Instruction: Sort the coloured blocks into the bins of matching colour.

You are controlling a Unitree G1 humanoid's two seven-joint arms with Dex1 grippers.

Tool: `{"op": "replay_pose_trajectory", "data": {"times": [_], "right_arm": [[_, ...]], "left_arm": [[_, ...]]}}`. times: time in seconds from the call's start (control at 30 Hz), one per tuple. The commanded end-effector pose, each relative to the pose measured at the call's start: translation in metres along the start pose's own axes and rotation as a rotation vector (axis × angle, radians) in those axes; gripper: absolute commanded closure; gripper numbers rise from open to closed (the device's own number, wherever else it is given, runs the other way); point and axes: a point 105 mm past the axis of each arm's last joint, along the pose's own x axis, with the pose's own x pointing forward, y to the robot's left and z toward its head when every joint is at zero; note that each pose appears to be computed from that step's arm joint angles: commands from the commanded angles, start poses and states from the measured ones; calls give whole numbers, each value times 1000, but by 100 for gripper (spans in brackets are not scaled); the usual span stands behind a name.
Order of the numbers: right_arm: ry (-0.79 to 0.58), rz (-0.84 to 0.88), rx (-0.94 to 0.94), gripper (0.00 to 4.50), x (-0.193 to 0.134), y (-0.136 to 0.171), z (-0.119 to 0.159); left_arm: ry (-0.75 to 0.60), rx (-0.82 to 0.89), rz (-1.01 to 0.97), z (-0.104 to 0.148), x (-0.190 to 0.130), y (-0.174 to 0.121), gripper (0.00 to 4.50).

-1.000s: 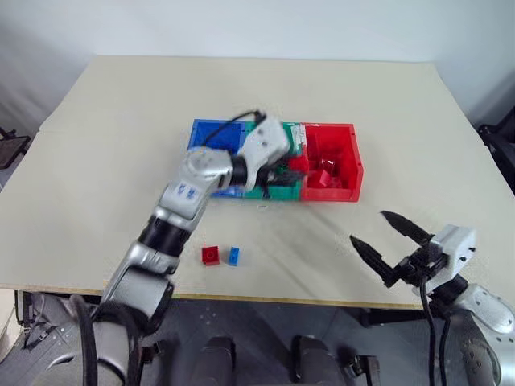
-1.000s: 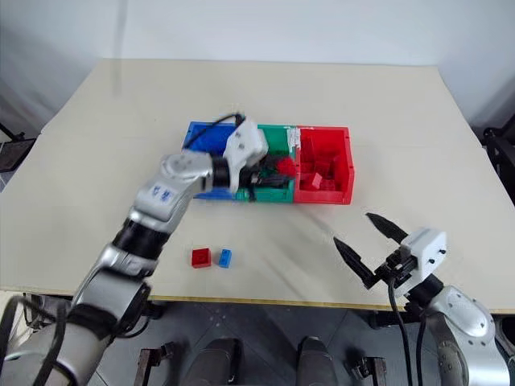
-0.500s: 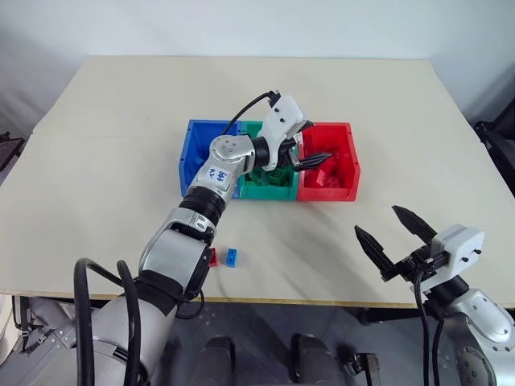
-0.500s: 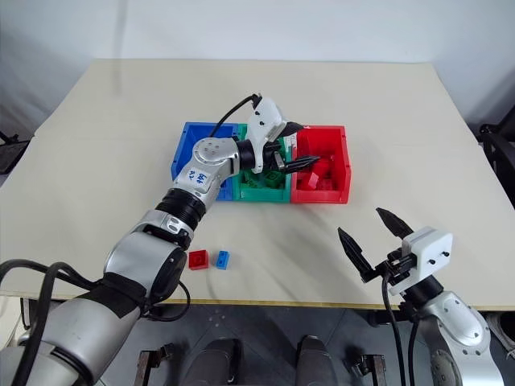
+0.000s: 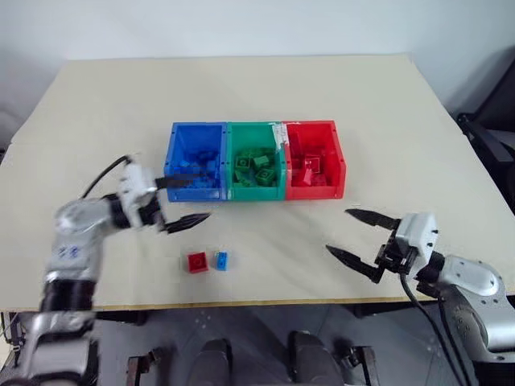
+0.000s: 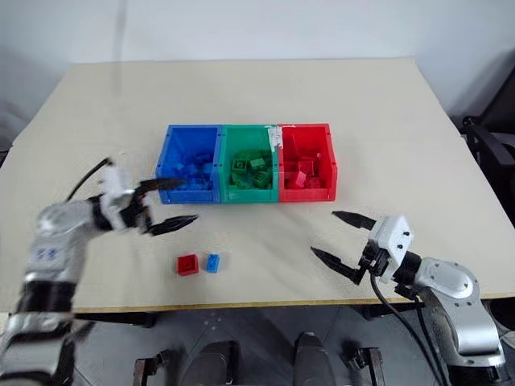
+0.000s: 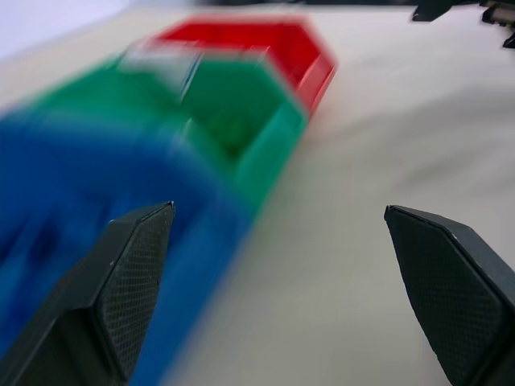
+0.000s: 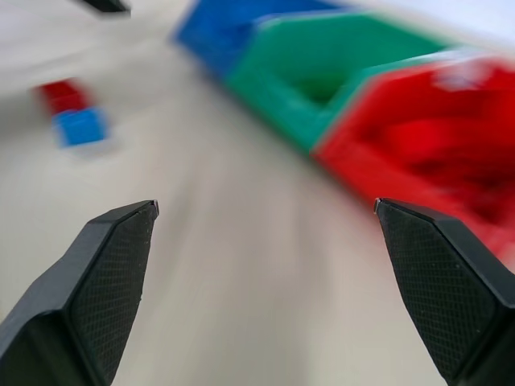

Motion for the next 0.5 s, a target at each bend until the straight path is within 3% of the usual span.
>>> {"op": "replay_pose_trajectory", "data": {"times": [0.03, 0.1, 0.2, 0.37, 0.5], "right_arm": [[-4, 119, -34, 0, 7, 5, 8], [0, 208, -46, 0, 18, 9, 12], [11, 258, -52, 0, 24, 9, 13], [40, 224, -42, 0, 21, 1, 12], [60, 201, -29, 0, 15, 2, 8]], "left_arm": [[-6, 31, 31, 14, -27, -8, 5], [89, -8, 85, -6, -51, -16, 5], [166, -18, 58, -18, -56, -31, 5], [110, 53, -119, 0, -7, -50, 5], [132, 103, -269, 1, 23, -66, 5]]}}
